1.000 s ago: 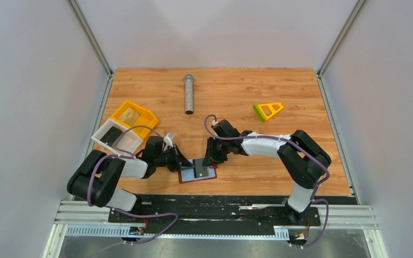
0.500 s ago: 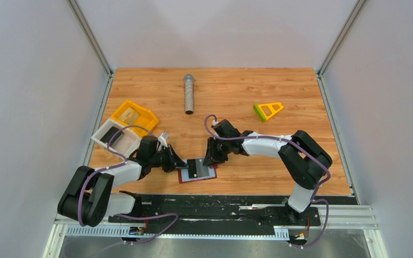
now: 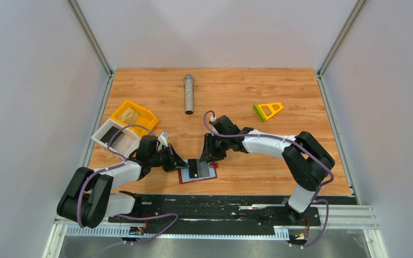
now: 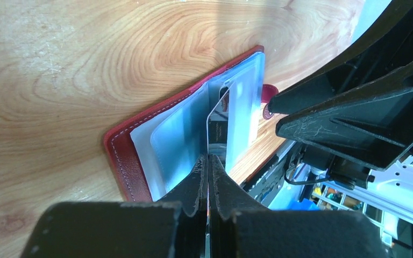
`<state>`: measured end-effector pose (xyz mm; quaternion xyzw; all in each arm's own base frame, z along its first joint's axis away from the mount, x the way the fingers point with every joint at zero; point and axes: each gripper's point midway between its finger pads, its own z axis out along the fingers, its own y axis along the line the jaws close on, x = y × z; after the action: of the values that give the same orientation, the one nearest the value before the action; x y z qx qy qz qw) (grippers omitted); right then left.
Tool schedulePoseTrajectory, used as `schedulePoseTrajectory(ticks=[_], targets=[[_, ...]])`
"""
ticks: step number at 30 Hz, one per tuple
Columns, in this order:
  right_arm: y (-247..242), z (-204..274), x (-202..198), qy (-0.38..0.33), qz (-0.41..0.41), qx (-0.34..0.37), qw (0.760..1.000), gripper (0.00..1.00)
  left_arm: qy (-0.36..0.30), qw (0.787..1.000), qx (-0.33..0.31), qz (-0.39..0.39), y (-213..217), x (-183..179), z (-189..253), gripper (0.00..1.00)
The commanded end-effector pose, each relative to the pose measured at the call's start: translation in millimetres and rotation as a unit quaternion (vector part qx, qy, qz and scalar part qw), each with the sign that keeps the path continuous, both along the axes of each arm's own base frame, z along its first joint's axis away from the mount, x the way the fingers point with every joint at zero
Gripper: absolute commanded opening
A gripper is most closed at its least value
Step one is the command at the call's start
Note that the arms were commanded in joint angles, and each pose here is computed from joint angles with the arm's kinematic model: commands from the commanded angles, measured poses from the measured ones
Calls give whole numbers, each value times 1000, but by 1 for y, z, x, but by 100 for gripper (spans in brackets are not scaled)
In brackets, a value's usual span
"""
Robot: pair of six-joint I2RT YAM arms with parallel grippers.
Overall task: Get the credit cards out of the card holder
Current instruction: Remove the credit card from the card holder.
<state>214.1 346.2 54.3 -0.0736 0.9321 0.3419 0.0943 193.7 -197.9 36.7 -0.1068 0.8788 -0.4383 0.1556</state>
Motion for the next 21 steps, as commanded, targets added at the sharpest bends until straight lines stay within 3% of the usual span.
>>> schedulePoseTrajectory(ticks=[1, 21], targets=[[19, 16, 6, -20, 17, 31, 999, 35, -34, 999, -23, -8, -7, 13, 17, 0], [18, -22, -4, 24, 11, 24, 999, 31, -42, 996, -75, -17, -24, 20, 22, 24]])
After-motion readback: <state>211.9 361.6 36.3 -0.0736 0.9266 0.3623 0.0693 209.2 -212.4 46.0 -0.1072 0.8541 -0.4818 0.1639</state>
